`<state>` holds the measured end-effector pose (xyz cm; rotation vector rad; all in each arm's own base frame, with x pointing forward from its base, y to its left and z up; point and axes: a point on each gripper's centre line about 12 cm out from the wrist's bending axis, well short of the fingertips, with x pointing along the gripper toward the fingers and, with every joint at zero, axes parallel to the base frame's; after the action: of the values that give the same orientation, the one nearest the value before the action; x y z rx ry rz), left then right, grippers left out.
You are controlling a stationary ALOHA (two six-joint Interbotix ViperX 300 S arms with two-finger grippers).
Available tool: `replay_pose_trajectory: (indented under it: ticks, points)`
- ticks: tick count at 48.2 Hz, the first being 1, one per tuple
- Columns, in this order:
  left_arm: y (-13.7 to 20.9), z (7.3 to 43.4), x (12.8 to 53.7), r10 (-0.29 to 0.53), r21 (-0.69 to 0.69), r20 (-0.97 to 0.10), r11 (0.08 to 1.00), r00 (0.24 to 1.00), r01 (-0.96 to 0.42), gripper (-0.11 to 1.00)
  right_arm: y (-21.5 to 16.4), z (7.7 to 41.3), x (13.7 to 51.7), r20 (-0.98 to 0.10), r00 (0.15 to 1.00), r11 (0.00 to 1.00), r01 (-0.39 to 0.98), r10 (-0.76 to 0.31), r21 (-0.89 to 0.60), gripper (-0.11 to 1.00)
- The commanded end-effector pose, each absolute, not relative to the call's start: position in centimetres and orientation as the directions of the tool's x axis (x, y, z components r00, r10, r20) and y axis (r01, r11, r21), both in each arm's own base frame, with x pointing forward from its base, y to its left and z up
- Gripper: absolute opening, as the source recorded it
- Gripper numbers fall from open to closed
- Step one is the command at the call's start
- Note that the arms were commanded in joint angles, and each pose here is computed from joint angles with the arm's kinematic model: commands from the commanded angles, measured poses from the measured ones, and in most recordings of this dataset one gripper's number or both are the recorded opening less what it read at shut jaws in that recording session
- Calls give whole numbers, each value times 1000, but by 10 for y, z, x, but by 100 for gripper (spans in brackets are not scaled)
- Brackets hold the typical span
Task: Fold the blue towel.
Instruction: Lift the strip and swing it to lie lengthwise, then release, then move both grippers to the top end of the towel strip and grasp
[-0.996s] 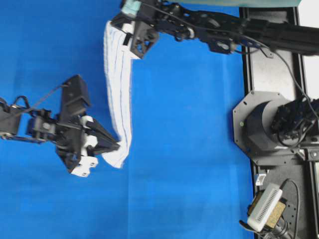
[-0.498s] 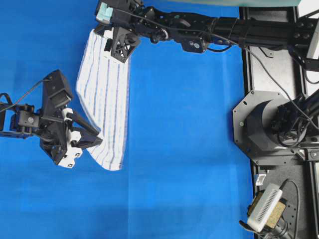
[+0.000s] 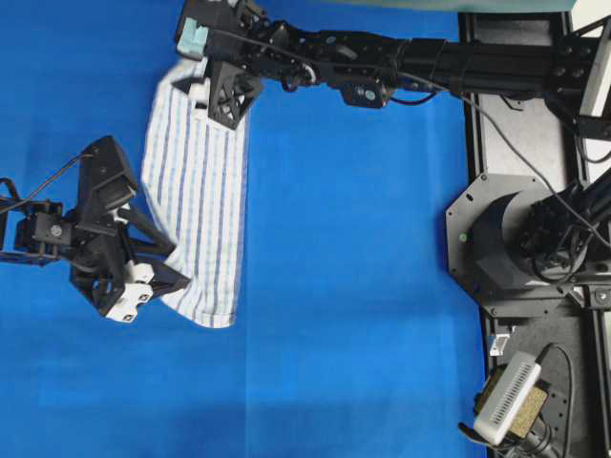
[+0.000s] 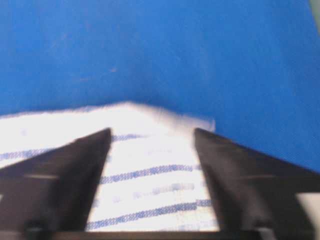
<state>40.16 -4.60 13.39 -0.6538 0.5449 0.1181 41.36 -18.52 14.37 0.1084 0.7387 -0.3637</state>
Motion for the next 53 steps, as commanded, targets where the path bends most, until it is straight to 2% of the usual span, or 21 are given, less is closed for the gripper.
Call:
replay_pose_trajectory:
  ticks: [1,3,11,26,44,53]
  points:
    - [-41,166,398,-63,-555,-487,793,871,-252,63,-185,163,412,-647,703,933,359,-297,-38,88]
    - [-37,173,394,-59,-549,-493,795,868,-258,63,-184,167,410,-645,704,933,357,-296,-39,92]
    - [-21,194,379,-35,-515,-502,815,864,-266,63,-175,190,391,-619,724,933,359,-303,-38,83]
    - [19,202,358,55,-422,-498,856,866,-297,63,-152,219,340,-570,756,928,371,-321,-30,84]
    - [75,202,348,191,-223,-498,914,846,-338,63,-130,218,291,-538,773,913,408,-336,16,84]
    - [93,199,342,237,-183,-506,910,830,-371,63,-116,217,274,-533,782,914,403,-321,41,84]
